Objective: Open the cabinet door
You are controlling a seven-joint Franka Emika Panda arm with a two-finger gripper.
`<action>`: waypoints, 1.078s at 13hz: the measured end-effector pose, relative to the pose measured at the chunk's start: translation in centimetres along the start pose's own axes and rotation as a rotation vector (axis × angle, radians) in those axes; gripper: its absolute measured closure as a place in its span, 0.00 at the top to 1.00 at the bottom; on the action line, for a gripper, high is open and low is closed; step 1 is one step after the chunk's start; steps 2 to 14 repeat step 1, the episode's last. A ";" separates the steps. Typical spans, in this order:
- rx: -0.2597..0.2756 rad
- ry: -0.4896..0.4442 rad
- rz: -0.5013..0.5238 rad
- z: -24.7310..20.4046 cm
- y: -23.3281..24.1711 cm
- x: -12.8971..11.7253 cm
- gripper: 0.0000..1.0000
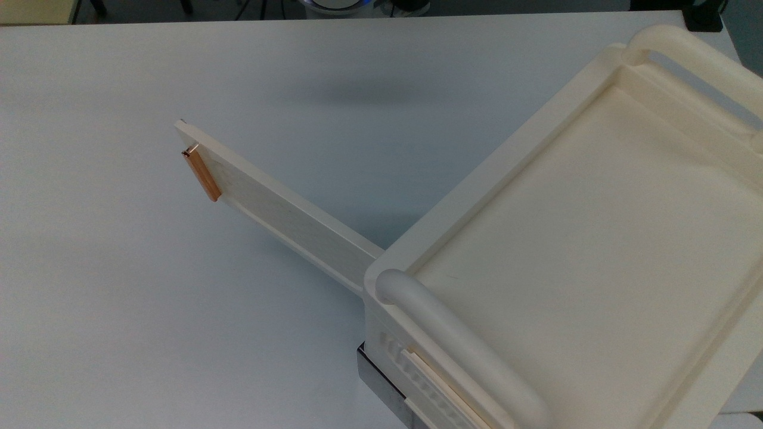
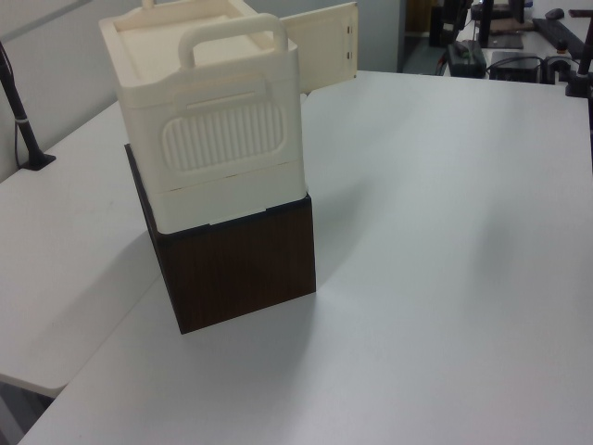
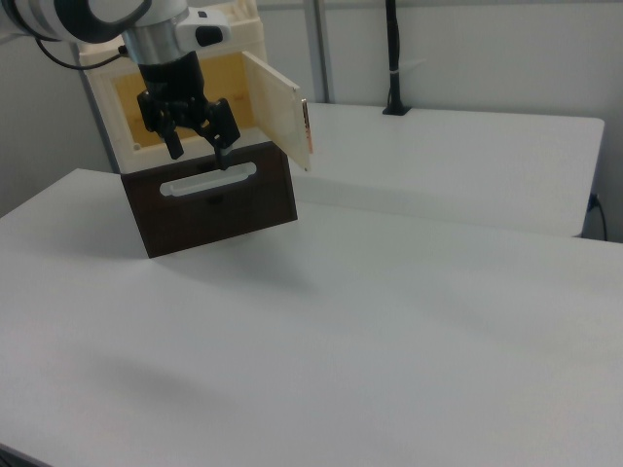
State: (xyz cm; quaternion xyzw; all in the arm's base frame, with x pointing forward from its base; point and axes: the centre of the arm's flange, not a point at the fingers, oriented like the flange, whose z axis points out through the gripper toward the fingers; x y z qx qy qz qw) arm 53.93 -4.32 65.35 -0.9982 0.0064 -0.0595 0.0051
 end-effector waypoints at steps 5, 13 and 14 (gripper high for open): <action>-0.015 -0.005 -0.004 0.2 0.0 0.1 1.00; -0.015 -0.005 -0.004 0.2 0.0 0.1 1.00; -0.015 -0.005 -0.004 0.2 0.0 0.1 1.00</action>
